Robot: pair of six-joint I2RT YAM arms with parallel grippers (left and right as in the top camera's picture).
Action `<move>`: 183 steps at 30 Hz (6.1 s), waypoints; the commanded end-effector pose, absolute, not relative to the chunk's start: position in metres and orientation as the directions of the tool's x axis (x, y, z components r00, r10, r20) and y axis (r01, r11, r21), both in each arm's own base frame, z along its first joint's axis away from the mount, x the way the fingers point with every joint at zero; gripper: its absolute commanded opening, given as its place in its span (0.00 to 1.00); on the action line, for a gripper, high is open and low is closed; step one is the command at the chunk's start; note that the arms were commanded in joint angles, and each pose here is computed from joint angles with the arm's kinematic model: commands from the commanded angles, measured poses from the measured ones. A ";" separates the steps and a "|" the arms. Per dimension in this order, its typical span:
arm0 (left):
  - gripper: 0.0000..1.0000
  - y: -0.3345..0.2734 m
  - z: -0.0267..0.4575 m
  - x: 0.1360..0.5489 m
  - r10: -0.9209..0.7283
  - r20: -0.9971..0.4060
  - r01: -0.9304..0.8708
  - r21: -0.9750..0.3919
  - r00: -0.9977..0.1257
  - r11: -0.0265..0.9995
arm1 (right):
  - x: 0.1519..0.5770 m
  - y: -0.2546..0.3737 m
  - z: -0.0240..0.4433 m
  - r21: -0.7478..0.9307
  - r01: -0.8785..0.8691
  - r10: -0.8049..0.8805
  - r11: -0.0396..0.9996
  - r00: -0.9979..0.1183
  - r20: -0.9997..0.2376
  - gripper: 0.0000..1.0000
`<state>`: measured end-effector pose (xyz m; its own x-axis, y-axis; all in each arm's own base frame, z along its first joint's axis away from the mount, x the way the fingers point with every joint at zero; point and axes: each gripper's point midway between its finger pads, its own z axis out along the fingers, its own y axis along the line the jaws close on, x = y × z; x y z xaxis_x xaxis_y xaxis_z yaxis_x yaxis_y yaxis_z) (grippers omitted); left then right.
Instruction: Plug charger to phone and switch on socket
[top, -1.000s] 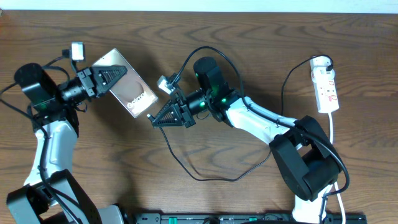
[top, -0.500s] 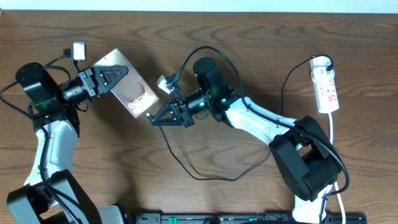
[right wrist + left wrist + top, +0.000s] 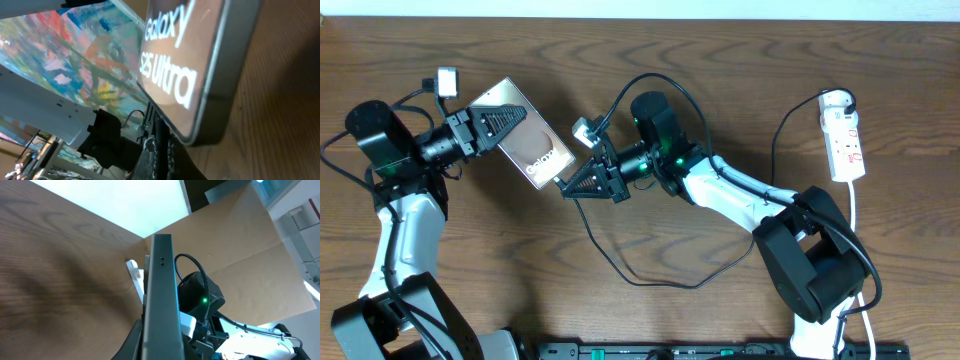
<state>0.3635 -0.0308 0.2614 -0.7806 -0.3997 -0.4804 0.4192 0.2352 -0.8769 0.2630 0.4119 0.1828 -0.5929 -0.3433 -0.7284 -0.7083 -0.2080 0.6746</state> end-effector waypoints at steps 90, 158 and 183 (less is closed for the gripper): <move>0.08 -0.042 0.266 0.357 -0.349 -0.535 0.483 -0.845 -0.769 0.232 | 0.269 0.404 0.193 0.697 -0.680 -0.336 -0.228 -0.617 -0.712 0.01; 0.07 -0.038 0.266 0.358 -0.360 -0.529 0.474 -0.848 -0.768 0.235 | 0.256 0.399 0.186 0.687 -0.673 -0.369 -0.273 -0.586 -0.721 0.01; 0.07 -0.046 0.266 0.357 -0.339 -0.536 0.486 -0.844 -0.773 0.226 | 0.271 0.396 0.182 0.704 -0.678 -0.351 -0.213 -0.619 -0.703 0.01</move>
<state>0.3627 -0.0430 0.2613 -0.7745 -0.3652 -0.5165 0.4588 0.2378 -0.8561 0.2654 0.3979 0.1800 -0.6141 -0.3595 -0.7026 -0.6757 -0.2205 0.7034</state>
